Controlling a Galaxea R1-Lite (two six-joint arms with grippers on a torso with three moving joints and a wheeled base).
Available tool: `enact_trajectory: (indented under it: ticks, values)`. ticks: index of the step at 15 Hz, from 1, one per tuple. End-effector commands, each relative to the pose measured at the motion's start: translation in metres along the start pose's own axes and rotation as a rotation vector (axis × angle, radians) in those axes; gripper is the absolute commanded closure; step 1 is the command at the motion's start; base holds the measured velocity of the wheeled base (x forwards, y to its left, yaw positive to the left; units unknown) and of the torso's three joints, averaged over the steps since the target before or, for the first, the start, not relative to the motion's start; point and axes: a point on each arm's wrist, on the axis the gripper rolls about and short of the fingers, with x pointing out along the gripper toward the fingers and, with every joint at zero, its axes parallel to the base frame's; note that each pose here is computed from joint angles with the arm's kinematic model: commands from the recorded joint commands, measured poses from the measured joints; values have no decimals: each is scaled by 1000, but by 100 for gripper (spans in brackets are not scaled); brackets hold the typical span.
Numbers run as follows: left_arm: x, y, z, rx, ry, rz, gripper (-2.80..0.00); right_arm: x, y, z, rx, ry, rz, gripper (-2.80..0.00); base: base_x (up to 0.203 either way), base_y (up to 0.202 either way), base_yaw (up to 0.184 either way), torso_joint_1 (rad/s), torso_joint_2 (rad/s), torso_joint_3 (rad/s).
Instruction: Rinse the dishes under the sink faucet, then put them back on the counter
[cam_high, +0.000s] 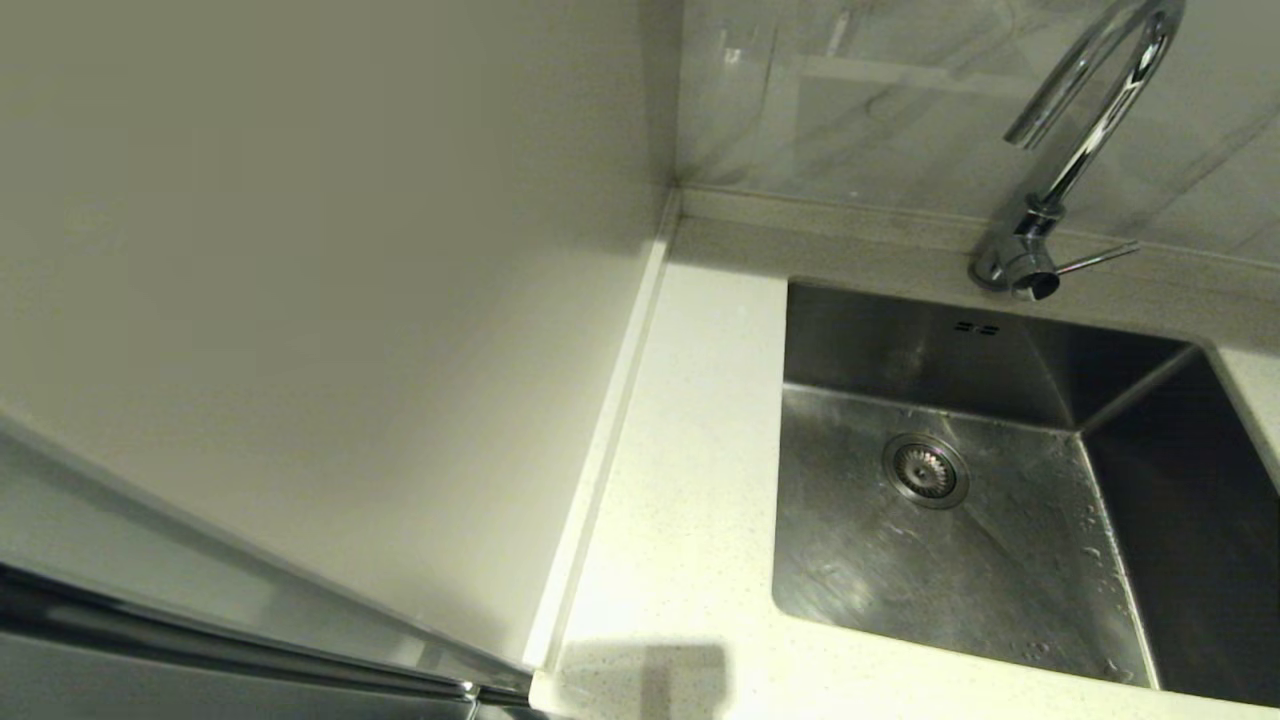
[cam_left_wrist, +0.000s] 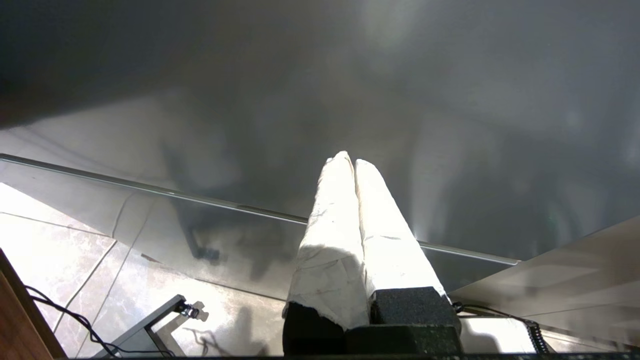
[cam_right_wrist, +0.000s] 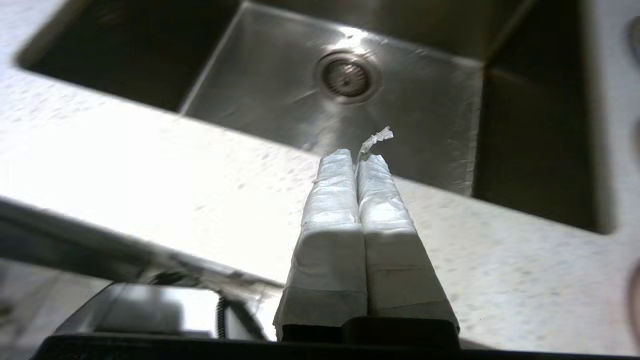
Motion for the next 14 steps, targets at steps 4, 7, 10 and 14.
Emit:
enact_trajectory:
  ticks: [4,7,10,14]
  values:
    - [0,0,0,-1,-3,0,0,0,0,-2,86,0,-13,0,0,0,0,0,0,0]
    - [0,0,0,-1,-3,0,0,0,0,-1,93,-5,-19,0,0,0,0,0,0,0]
    - [0,0,0,-1,-3,0,0,0,0,-2,93,-5,-19,0,0,0,0,0,0,0]
    - [0,0,0,-1,-3,0,0,0,0,-1,87,-8,-17,0,0,0,0,0,0,0]
